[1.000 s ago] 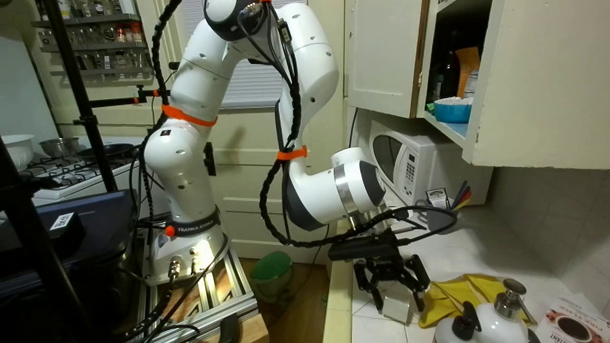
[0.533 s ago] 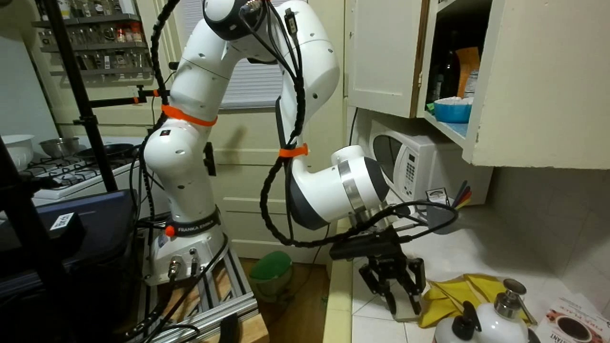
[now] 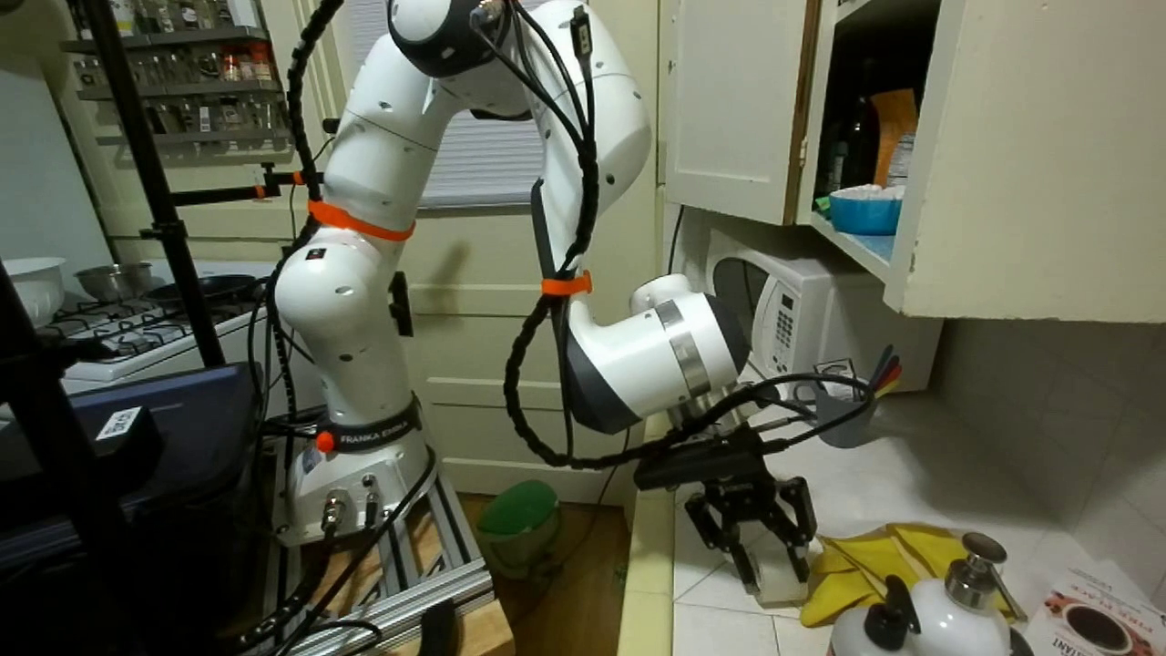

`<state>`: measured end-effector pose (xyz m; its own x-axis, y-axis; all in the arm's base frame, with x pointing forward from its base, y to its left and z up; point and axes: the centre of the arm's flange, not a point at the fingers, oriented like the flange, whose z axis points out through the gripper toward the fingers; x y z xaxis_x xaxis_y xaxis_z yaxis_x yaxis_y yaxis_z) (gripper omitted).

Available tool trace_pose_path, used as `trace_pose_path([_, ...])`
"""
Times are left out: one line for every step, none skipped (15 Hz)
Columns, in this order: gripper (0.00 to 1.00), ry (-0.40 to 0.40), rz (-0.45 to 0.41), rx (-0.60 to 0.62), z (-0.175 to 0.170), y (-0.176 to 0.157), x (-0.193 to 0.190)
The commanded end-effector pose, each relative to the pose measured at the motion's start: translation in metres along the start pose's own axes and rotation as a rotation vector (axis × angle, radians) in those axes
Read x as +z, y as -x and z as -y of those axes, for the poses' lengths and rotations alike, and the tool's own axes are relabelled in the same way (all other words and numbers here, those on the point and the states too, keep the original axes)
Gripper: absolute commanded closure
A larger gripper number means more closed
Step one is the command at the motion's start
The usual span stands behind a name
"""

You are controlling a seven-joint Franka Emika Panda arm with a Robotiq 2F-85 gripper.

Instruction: Pick up one coffee pod from the counter and put it in the open upper cabinet.

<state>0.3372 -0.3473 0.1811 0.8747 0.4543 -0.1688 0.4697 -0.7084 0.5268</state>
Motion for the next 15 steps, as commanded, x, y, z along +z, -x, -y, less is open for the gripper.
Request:
trace_pose_path([0.12,0.039,-0.022,-0.003,0.011,0.004,0.005])
trace_pose_path([0.46,0.049,-0.028,-0.007,0.011,0.002,0.003])
trace_pose_path([0.41,0.057,-0.033,-0.011,0.011,0.001,0.001])
trace_pose_path([0.42,0.063,-0.037,-0.014,0.01,-0.001,-0.001])
trace_pose_path([0.5,0.069,-0.039,-0.015,0.009,-0.002,-0.002])
trace_pose_path([0.58,0.074,-0.039,-0.015,0.009,-0.002,-0.003])
trace_pose_path([0.66,0.079,-0.038,-0.014,0.009,-0.002,-0.004])
trace_pose_path([0.74,0.082,-0.036,-0.013,0.009,-0.002,-0.004])
trace_pose_path([0.81,0.084,-0.031,-0.009,0.009,-0.001,-0.004])
trace_pose_path([0.9,0.085,-0.025,-0.001,0.008,0.001,-0.005])
trace_pose_path([0.94,0.092,-0.019,0.008,0.007,0.002,-0.008])
trace_pose_path([0.99,0.098,-0.014,0.017,0.006,0.004,-0.011])
trace_pose_path([0.99,0.108,-0.008,0.023,0.004,0.006,-0.013])
trace_pose_path([1.0,0.102,-0.008,0.029,0.006,0.008,-0.016])
trace_pose_path([0.97,0.091,-0.024,0.026,0.01,0.011,-0.022])
